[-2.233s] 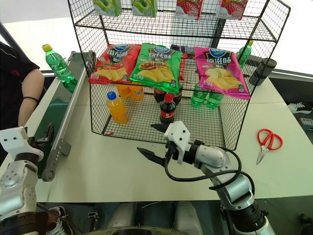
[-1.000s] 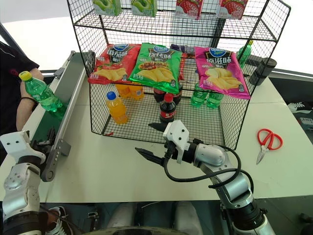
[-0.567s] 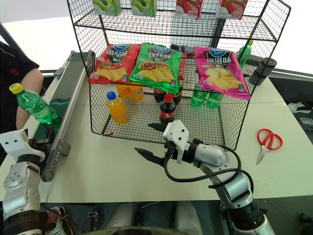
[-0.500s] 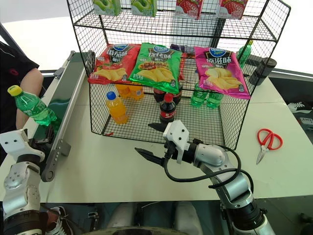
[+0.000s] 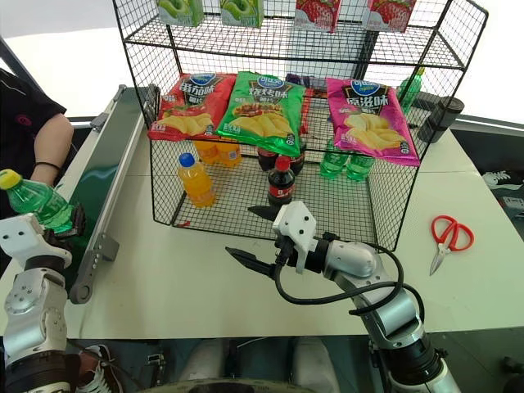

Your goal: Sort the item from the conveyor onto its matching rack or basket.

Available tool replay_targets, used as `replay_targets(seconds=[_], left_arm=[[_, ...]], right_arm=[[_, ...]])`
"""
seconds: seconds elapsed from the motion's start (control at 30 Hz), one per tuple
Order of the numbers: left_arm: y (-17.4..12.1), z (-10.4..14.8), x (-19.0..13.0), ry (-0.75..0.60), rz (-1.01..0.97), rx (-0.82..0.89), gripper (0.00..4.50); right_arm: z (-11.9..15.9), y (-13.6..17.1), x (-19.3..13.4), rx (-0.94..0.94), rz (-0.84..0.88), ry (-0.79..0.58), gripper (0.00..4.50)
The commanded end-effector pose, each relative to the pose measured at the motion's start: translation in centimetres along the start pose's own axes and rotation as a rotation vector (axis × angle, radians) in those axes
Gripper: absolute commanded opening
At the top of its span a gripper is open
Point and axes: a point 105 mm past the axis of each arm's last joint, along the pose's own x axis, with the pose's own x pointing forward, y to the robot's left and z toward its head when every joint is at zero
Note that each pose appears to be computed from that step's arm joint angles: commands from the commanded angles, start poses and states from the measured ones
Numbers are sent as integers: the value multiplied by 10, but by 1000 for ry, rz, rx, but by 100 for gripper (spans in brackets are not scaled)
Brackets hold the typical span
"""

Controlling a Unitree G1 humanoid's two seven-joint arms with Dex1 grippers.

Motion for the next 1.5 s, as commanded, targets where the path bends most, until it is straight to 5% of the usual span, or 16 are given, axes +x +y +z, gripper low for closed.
replay_targets(seconds=[0.03,0.27,0.47,1.03,1.5], left_arm=[[1,19,1,-71,0,13,270],[-15,47,2,-149,-122,56,261],[-72,85,-10,-229,-505,54,261],[-227,58,-94,-102,-1384,-28,261],[-256,59,-109,-157,-1614,-13,261]], right_arm=[[9,2,2,-16,17,-38,450],[9,1,1,-16,12,-35,450],[9,-10,-4,-56,-24,-14,450],[44,-10,9,10,-10,-118,450],[38,-8,6,78,-53,-113,450]])
